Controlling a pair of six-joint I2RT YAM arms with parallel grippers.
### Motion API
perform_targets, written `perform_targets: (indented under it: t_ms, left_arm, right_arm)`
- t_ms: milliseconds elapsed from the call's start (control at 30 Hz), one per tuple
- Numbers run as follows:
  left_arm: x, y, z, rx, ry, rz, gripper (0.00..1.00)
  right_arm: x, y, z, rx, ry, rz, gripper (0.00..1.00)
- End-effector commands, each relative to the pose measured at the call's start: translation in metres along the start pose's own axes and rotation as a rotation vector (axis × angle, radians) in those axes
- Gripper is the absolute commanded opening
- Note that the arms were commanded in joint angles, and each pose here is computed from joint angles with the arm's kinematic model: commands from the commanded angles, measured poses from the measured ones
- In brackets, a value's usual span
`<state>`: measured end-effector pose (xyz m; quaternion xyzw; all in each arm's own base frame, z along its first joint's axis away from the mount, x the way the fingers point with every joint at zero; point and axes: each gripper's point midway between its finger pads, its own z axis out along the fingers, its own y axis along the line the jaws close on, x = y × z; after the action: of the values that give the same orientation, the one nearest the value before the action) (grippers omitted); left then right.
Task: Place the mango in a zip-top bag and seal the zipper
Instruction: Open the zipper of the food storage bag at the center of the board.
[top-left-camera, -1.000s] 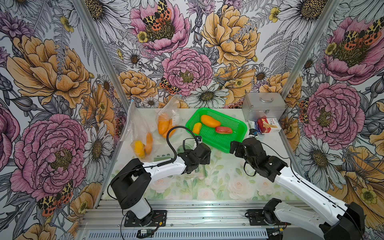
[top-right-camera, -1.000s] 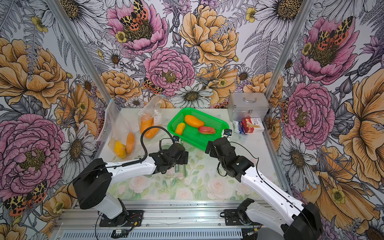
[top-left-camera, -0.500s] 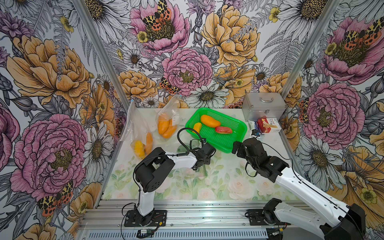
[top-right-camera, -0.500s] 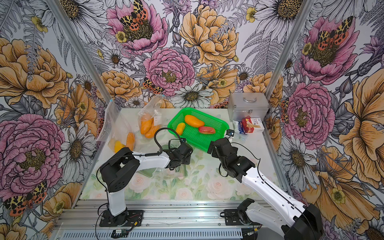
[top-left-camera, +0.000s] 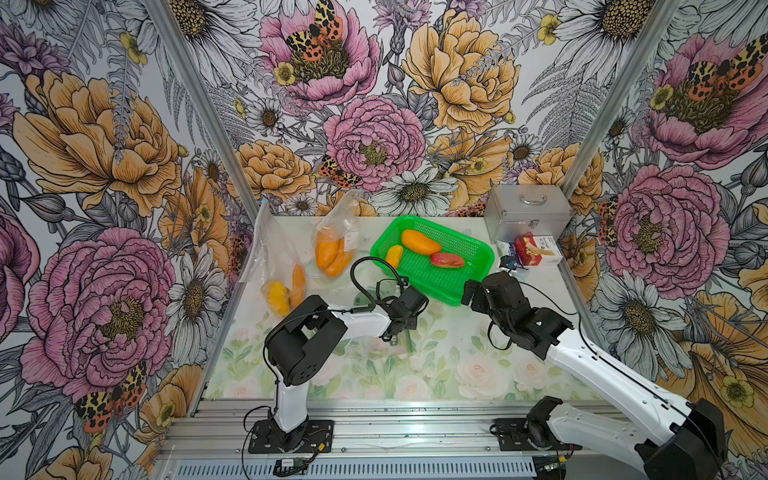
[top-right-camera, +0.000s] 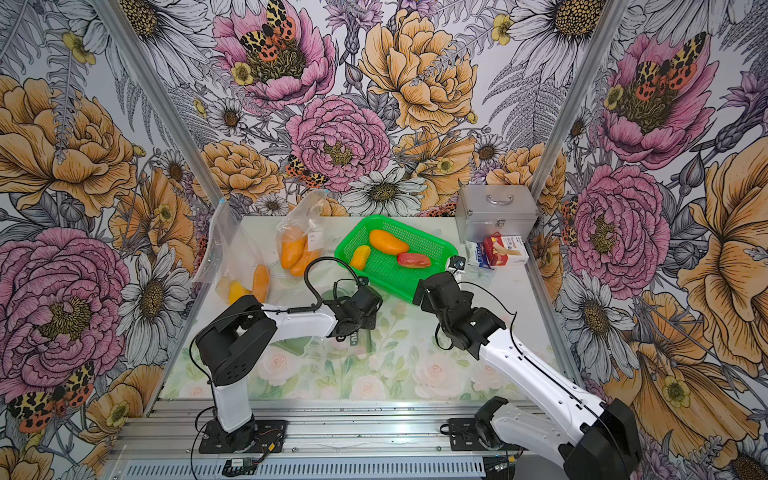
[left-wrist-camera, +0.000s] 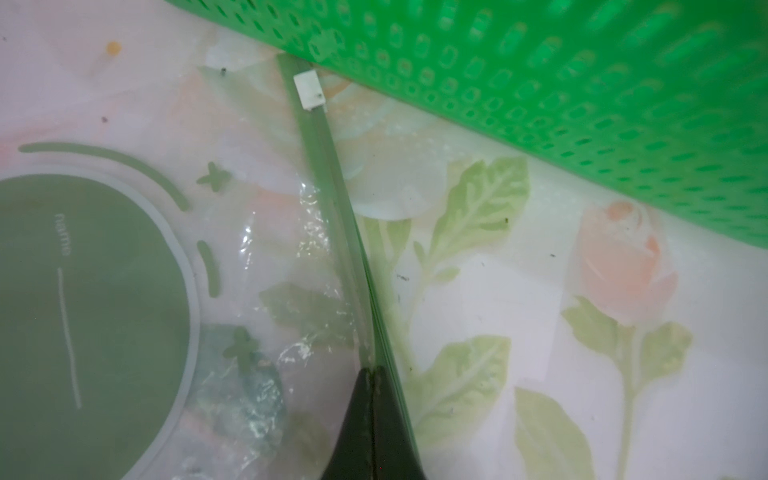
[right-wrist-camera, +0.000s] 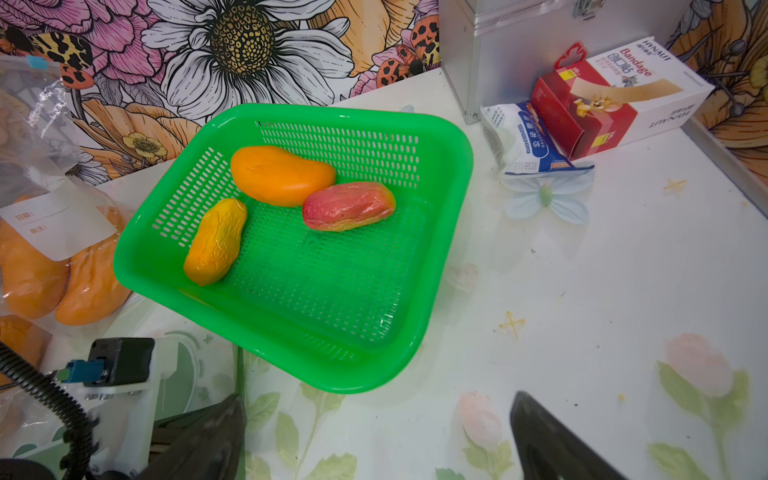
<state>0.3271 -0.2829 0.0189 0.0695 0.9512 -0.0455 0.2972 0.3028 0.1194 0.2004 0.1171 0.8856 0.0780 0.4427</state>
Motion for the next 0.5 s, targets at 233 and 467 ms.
perform_targets:
  t_ms: [233, 467]
  left_arm:
    - [-0.012, -0.014, -0.052, 0.213, -0.045, -0.051, 0.0]
    - [-0.039, -0.018, -0.105, 0.332, -0.151, -0.08, 0.0]
  right_arm:
    - [0.019, 0.008, 0.017, -0.006, 0.09, 0.019, 0.99]
    - [0.047, 0.054, 0.033, -0.225, 0.218, 0.094, 0.99]
